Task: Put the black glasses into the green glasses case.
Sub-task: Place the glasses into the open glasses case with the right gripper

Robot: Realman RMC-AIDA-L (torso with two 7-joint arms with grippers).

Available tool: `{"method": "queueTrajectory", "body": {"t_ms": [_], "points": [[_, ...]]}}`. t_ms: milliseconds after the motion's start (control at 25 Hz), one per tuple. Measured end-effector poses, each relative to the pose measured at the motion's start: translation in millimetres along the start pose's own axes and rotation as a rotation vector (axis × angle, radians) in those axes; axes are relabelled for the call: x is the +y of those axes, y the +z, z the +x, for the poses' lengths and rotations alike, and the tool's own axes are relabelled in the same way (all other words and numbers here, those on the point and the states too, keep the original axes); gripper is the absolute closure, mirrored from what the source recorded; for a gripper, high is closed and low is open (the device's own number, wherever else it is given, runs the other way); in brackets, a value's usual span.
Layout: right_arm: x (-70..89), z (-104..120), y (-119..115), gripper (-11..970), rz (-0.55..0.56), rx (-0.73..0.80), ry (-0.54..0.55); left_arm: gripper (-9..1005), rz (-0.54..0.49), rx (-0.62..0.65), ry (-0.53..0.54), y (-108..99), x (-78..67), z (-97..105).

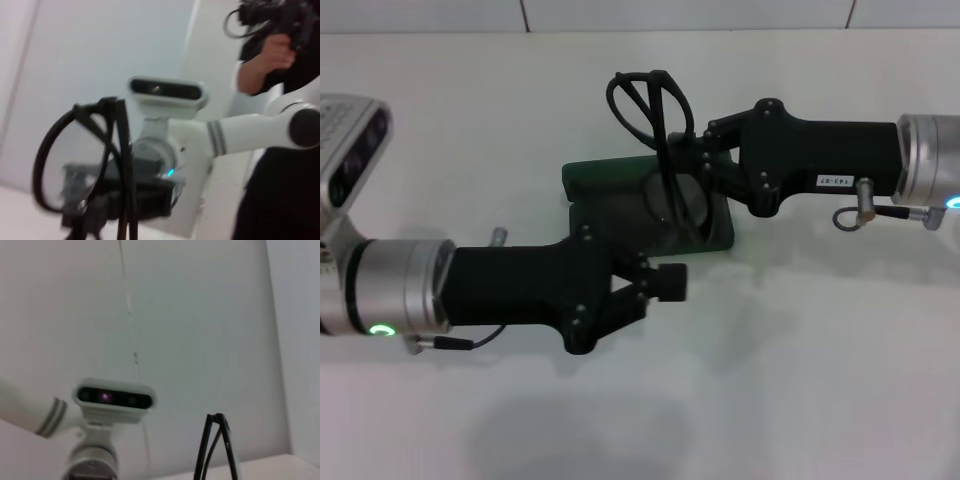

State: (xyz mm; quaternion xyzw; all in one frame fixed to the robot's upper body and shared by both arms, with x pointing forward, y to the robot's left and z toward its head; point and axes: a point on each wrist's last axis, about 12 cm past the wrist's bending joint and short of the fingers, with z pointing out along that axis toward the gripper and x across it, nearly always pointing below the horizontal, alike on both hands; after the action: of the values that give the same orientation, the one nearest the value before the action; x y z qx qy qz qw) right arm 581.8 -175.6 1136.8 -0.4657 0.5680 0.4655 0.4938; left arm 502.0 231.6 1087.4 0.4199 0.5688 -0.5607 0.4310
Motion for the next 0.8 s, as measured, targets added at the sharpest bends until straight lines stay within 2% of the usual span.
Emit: {"method": "queueTrajectory", "body": {"t_ms": [200, 400, 560, 800], "points": [[-8.4, -7, 1, 864, 0.030, 0.055, -0.116, 933, -0.071, 0.023, -0.025, -18, -3.5, 11], [-16.4, -16, 6, 864, 0.043, 0.191, -0.236, 931, -0.130, 0.052, -0.050, -33, -6.5, 19], [-24.6, -20, 18, 863, 0.050, 0.326, -0.290, 930, -0.182, 0.097, -0.068, -40, -4.9, 27], [-32.8, -23, 41, 862, 0.047, 0.459, -0.367, 929, -0.196, 0.103, -0.073, -42, -5.5, 29]]}}
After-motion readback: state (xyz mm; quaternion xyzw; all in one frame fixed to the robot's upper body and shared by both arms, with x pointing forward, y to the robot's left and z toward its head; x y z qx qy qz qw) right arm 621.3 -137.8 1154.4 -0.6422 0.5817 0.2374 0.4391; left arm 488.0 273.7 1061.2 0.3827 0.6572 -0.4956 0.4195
